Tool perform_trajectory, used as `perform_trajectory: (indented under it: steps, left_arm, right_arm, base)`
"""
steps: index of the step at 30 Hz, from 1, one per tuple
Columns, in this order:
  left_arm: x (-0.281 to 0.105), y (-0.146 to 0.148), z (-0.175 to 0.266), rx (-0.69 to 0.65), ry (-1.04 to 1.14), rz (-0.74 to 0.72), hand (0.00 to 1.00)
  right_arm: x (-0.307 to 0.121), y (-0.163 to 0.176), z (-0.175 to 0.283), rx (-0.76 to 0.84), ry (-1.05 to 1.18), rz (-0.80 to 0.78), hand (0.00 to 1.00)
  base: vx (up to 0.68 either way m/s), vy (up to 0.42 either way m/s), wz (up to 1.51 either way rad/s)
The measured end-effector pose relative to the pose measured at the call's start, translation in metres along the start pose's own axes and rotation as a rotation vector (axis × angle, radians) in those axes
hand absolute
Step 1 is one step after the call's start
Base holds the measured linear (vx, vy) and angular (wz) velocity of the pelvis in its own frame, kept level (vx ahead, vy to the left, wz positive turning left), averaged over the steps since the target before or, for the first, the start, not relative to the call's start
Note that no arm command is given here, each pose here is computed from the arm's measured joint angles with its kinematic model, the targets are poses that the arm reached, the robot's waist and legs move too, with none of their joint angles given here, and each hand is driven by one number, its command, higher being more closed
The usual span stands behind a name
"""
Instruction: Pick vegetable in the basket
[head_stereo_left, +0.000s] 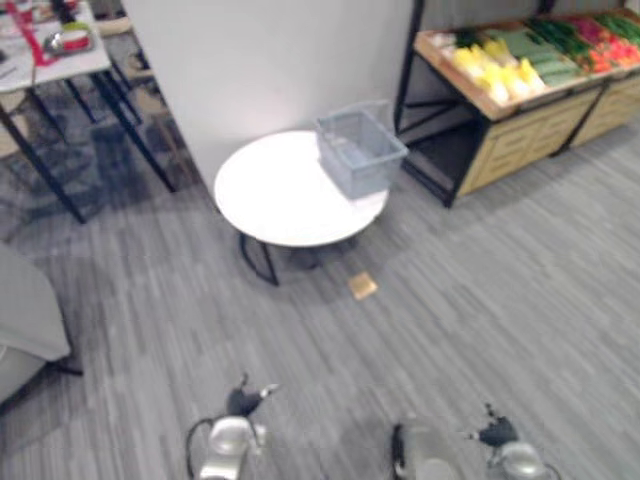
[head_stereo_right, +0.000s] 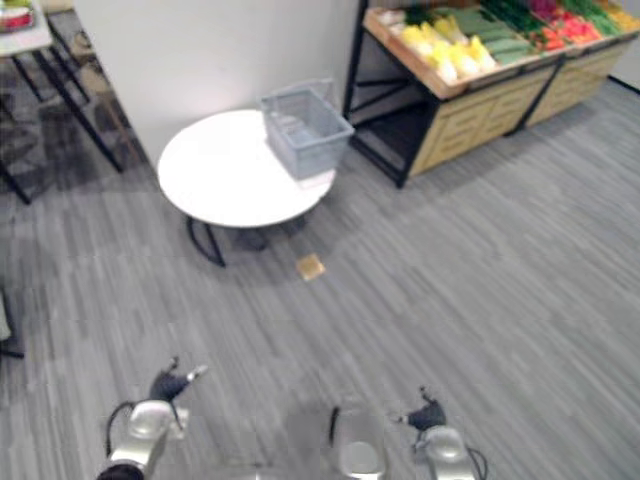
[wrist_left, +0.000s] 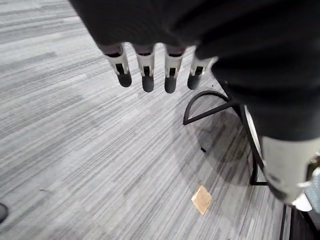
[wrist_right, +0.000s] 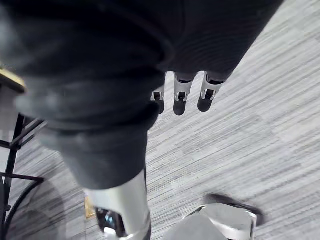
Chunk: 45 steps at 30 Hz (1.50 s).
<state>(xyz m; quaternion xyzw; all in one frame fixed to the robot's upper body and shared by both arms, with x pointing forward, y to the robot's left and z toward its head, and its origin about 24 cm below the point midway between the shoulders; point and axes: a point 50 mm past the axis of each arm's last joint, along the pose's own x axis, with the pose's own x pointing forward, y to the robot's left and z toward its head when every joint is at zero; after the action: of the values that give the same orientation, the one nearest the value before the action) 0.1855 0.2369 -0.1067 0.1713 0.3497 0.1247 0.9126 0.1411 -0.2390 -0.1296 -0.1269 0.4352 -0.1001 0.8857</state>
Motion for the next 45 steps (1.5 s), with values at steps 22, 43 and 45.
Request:
perform_trajectory:
  steps: [22, 43, 45]
  left_arm:
    - [-0.034, -0.011, -0.057, -0.096, 0.151, 0.027, 0.0]
    - [-0.045, -0.006, -0.088, -0.017, 0.266, 0.019, 0.0]
    - [-0.049, -0.017, -0.09, -0.04, 0.277, 0.0, 0.0]
  right_arm:
    - [-0.012, -0.048, 0.119, -0.003, -0.453, -0.265, 0.0]
    - [-0.043, -0.071, 0.257, -0.383, -0.845, -0.479, 0.0]
    - [-0.05, -0.067, 0.269, -0.437, -0.898, -0.485, 0.0]
  base:
    - [0.44, -0.173, -0.08]
    - [0.34, -0.098, 0.65]
    - [0.22, -0.367, 0.05]
